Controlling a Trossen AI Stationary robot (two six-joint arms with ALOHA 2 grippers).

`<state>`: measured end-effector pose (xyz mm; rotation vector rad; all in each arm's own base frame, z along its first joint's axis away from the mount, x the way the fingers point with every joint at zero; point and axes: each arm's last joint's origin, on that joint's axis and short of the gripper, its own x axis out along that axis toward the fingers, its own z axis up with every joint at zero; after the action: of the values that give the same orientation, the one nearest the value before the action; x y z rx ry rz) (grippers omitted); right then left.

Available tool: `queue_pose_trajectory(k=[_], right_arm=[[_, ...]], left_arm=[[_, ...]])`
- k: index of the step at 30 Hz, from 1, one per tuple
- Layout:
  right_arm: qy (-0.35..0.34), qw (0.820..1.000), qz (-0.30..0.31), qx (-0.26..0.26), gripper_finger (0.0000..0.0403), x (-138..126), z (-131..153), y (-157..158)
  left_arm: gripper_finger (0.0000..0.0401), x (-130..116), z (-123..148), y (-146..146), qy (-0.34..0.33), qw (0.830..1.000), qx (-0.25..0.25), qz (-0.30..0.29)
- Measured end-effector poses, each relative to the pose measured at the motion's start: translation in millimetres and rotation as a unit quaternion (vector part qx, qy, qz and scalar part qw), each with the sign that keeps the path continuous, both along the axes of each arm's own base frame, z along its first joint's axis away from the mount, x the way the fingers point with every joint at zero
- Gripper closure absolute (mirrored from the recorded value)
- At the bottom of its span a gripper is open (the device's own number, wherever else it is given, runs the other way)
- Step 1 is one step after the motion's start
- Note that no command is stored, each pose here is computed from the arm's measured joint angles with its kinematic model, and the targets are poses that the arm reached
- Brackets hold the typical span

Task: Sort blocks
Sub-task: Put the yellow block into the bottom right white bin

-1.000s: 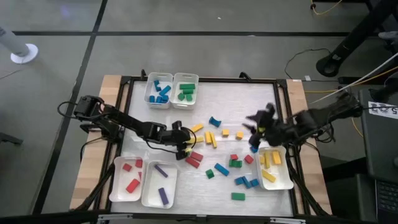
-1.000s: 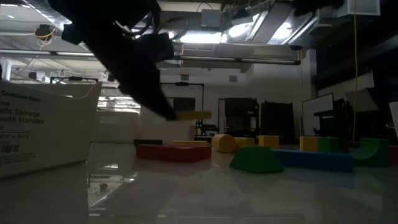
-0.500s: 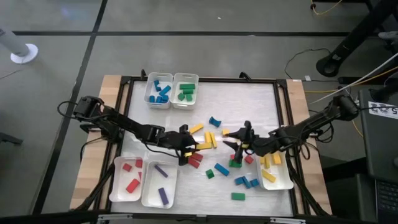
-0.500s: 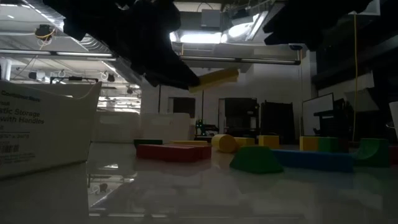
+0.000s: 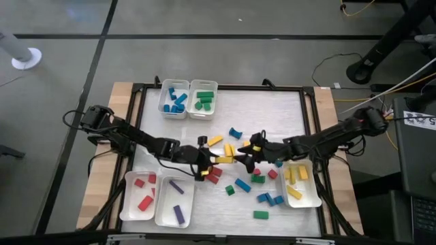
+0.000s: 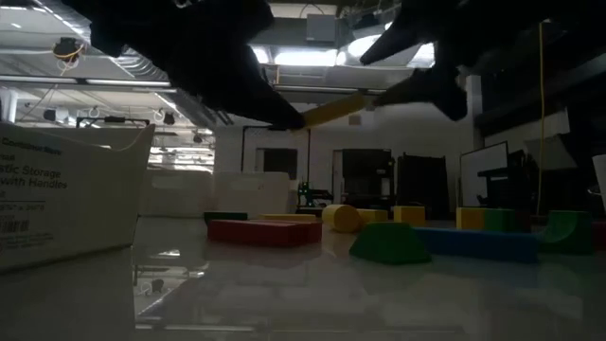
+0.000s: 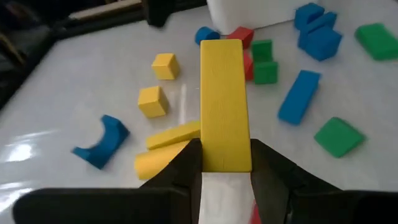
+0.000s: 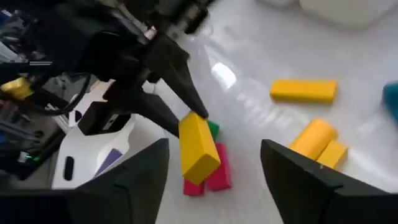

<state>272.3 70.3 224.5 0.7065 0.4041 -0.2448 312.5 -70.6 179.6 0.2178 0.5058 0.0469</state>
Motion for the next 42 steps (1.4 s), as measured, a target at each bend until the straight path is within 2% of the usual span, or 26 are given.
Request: queue_pose_trajectory(k=[3, 6, 10, 17, 23, 31, 42], right_arm=[[0.013, 0.999, 0.007, 0.05, 0.0134, 4.4, -5.4, -6.1], [0.021, 0.997, 0.009, 0.079, 0.013, 7.1, -8.8, -10.1], [0.024, 0.996, 0.006, 0.084, 0.0134, 10.5, -13.3, -10.7], [-0.022, 0.994, 0.027, 0.1, 0.0153, 21.2, -12.7, -7.2], [-0.018, 0.995, 0.027, 0.1, 0.0203, 21.9, -14.7, -7.0], [-0.018, 0.994, 0.024, 0.109, 0.0331, 21.9, -14.8, -6.9], [-0.009, 0.991, 0.067, 0.117, 0.0342, 21.0, -14.5, -4.6]], left_arm=[[0.0313, -1.0, 0.2, -2.4, 0.0, 0.999, 0.034, 0.007], [0.0313, -1.3, 0.7, -3.7, -0.002, 0.999, 0.046, 0.006], [0.0313, 0.5, 3.9, -3.7, -0.02, 0.999, 0.045, 0.006], [0.0313, 2.4, 7.6, -3.7, -0.039, 0.998, 0.058, -0.001], [0.0313, 2.6, 8.0, -3.9, -0.041, 0.997, 0.058, -0.001], [0.0308, 2.8, 8.5, -3.5, -0.043, 0.997, 0.065, 0.003], [0.0231, 3.0, 9.0, -4.4, -0.048, 0.998, 0.04, 0.002]])
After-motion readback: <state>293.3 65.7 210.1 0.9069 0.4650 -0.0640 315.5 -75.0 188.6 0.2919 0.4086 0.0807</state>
